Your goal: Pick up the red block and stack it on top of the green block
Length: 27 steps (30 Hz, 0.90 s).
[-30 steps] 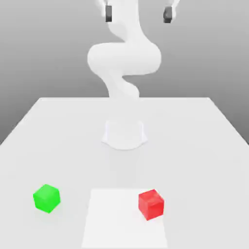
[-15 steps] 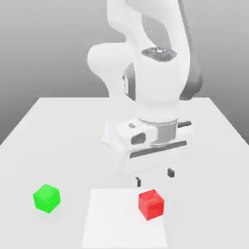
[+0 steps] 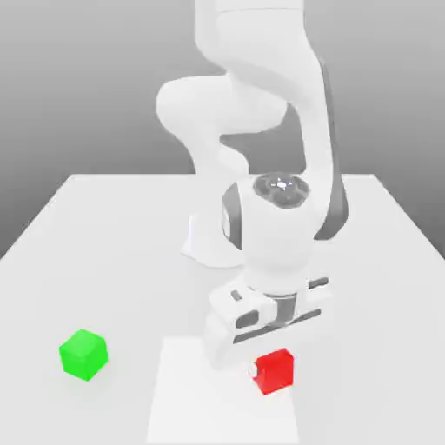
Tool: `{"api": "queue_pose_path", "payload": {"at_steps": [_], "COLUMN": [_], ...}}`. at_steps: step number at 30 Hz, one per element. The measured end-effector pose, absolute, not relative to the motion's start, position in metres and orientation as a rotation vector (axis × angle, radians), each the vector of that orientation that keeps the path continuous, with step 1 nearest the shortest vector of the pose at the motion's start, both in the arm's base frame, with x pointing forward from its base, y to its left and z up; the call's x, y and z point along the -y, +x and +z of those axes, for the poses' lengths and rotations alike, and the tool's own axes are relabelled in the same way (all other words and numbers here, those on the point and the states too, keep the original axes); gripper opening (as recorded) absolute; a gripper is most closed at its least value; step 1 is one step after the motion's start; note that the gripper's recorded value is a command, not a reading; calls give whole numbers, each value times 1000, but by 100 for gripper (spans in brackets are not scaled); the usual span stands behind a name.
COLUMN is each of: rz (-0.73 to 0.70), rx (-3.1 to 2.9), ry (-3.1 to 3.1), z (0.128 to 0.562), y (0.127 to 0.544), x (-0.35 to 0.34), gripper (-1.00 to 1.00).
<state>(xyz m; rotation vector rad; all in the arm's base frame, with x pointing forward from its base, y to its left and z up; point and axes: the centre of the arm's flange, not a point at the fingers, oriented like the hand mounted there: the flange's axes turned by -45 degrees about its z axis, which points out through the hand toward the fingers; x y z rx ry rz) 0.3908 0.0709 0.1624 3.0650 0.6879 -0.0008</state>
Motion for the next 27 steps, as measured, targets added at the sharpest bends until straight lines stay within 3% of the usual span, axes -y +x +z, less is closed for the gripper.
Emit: {"api": "queue_pose_path", "payload": {"at_steps": [4, 11, 17, 24, 25, 27], "rz": [-1, -1, -2, 1, 0, 0], "rx": [-685, -335, -36, -25, -25, -25], "ry": [3066, 3116, 3139, 3143, 3143, 3143], "z": [201, 227, 243, 189, 183, 183], "y": [390, 397, 358, 352, 351, 351], "x": [-70, 77, 204, 220, 219, 219], "gripper": [-100, -100, -100, -100, 100, 100]}}
